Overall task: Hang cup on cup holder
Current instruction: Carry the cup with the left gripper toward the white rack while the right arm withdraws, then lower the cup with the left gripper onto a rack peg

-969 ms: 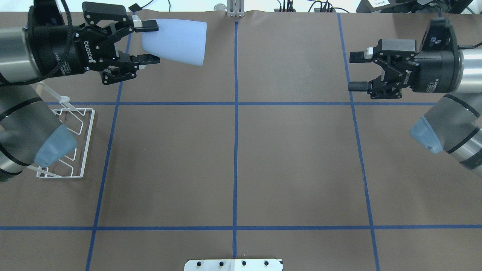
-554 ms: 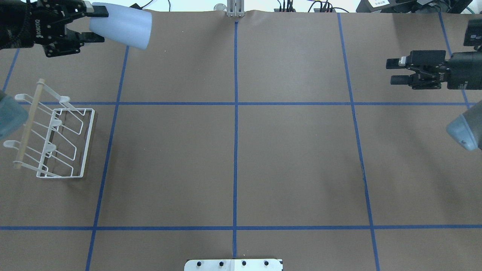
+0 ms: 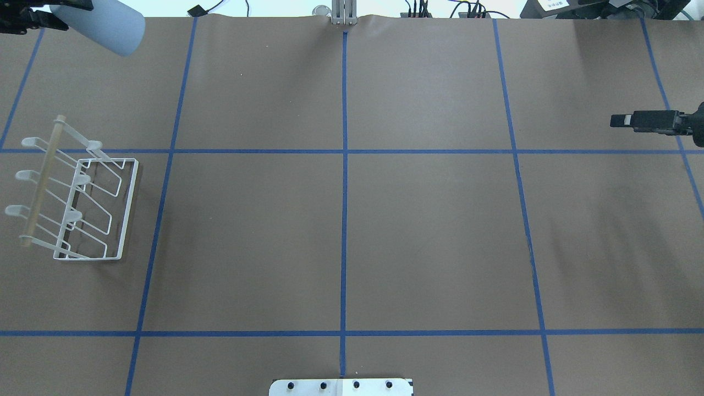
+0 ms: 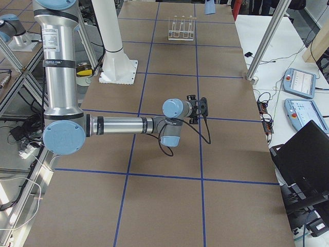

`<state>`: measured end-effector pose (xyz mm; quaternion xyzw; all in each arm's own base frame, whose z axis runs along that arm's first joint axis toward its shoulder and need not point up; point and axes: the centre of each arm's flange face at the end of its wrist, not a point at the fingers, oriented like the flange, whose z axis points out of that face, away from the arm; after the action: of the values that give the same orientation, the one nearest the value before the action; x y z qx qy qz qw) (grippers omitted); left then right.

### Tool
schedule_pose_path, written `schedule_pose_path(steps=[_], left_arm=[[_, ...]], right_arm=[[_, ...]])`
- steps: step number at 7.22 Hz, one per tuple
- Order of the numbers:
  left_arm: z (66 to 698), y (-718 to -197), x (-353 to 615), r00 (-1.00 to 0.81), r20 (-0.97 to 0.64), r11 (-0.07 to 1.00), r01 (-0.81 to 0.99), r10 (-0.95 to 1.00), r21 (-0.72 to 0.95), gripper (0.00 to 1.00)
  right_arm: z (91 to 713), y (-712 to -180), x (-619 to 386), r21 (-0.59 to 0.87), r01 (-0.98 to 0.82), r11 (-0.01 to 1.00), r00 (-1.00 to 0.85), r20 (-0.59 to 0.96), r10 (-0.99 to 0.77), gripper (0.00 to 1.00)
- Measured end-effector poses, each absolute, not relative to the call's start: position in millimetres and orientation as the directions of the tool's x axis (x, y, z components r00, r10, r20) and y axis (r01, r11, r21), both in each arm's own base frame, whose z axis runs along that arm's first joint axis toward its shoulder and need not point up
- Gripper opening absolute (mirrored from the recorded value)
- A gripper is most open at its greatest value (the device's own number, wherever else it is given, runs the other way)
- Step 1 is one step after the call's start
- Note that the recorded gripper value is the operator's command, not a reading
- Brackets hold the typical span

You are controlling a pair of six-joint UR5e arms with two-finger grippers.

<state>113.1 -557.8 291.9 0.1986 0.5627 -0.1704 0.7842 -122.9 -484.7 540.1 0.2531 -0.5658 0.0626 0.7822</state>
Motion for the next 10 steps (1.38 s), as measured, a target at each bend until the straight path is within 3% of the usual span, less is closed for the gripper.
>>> schedule_pose_path(steps=[2,5,10], left_arm=[[302.7,-560.7,112.3,0.466,-0.885,0.893,0.397,0.001,0.21,0.0],[316.1,-552.6,116.6,0.604,-0.796,0.941,0.24,0.049,0.24,0.0],[331.3,-525.6,149.1,0.683,-0.727,0.975,0.1,0.078,0.199,0.0]], right_arm=[[556.4,-497.3,-105.2,0.394,-0.299,0.869,0.485,0.847,-0.218,1.0],[541.0,-513.2,-83.3,0.379,-0.167,0.91,0.597,0.774,-0.212,1.0],[493.8,-514.8,-71.0,0.313,-0.044,0.949,0.67,0.714,-0.205,1.0]])
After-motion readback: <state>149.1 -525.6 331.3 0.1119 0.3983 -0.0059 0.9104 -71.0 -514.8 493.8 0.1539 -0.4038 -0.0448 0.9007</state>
